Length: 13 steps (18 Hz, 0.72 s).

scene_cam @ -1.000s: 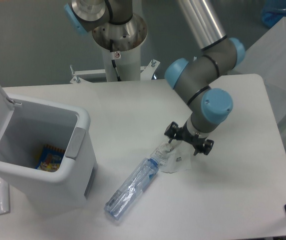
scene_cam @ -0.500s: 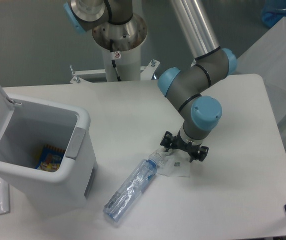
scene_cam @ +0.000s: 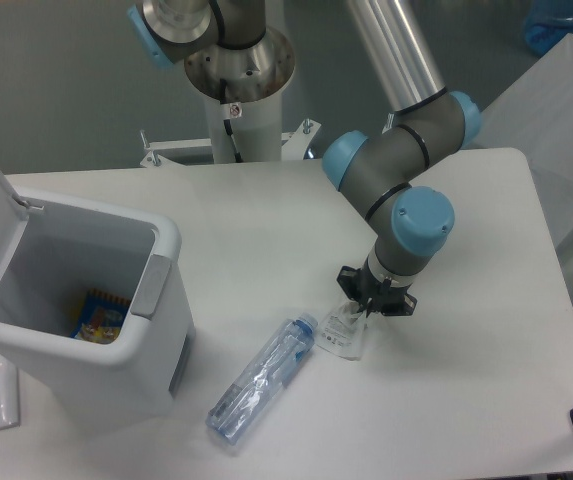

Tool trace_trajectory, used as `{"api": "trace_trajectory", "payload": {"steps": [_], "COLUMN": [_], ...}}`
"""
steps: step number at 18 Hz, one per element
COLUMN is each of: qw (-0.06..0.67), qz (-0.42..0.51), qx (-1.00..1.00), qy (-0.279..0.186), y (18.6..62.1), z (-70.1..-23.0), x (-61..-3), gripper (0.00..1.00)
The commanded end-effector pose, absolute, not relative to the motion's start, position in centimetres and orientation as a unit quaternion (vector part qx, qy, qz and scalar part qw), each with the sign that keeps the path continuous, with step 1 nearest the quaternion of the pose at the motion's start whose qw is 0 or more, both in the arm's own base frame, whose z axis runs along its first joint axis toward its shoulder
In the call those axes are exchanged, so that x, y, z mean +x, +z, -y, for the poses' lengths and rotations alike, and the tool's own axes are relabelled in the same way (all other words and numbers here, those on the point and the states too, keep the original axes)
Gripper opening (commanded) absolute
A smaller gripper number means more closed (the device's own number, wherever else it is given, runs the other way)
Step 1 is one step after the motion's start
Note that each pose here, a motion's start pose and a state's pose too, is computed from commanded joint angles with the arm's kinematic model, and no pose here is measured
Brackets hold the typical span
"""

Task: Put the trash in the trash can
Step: 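Close the gripper on the clear plastic wrapper and lift it, then carry the wrapper over the white trash bin and open the gripper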

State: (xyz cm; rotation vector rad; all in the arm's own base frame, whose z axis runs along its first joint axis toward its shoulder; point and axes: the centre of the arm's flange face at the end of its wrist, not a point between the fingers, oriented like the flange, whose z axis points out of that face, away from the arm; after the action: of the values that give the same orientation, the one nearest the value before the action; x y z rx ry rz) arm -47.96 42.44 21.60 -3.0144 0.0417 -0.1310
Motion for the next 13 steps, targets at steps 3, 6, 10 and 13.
{"api": "trace_trajectory", "payload": {"steps": [3,6,10,13], "qw": [0.163,0.207,0.268,0.312], "qz": [-0.004,0.001,0.034,0.045], "qx": [-0.986,-0.978,-0.962,-0.948], "qy": [-0.04,-0.033,-0.034,-0.039], "y": [26.9,30.6,37.3,42.2], "z": [-43.4,-43.8,-45.6,-47.0], "x": [-49.7,-49.4,-45.9,-42.6], "gripper": [0.0,0.0,0.0,0.0]}}
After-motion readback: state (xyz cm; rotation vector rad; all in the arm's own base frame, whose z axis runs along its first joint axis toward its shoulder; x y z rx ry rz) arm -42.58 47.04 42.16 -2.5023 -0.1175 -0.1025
